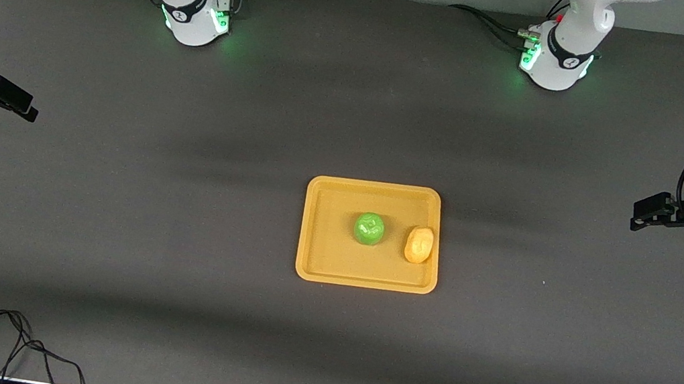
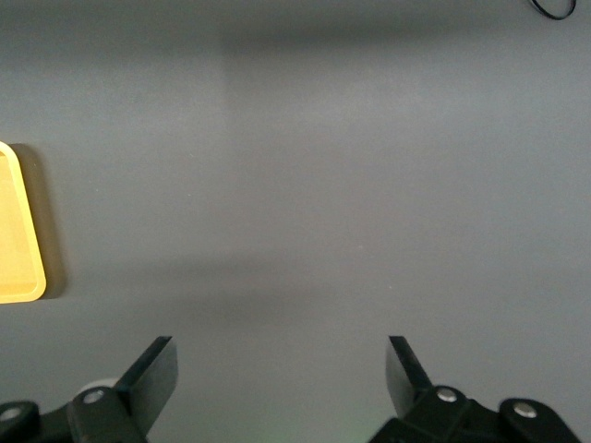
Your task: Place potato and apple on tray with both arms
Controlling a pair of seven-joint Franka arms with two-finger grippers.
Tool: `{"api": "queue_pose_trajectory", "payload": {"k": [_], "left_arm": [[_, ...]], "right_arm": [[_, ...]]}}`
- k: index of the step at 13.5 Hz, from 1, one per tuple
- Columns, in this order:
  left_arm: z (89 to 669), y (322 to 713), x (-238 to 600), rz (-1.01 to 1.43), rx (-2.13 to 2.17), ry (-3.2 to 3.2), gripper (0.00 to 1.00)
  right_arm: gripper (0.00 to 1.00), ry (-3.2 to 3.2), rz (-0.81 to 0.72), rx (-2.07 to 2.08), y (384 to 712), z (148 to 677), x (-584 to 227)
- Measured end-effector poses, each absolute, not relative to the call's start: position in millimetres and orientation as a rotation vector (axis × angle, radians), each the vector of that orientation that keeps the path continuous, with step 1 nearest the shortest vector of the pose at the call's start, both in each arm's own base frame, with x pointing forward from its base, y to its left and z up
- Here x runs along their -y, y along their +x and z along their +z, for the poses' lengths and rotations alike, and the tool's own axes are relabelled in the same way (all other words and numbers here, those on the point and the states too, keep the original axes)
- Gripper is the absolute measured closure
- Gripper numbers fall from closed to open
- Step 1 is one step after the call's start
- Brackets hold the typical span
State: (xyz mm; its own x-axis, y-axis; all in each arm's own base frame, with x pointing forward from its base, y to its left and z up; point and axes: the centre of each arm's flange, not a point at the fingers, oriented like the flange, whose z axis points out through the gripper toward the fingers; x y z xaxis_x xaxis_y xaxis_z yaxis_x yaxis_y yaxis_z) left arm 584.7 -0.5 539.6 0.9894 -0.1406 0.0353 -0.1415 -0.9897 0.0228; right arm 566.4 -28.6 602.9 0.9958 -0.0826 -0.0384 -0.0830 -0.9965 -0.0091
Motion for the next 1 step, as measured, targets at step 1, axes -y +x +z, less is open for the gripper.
{"api": "queue_pose_trajectory", "payload": {"k": [1], "left_arm": [[539.4,584.7,0.5,0.052,0.220,3.108,0.00]], "right_arm": [[0.00,-3.128,0.060,-0.130,566.4,602.9,28.6]]}}
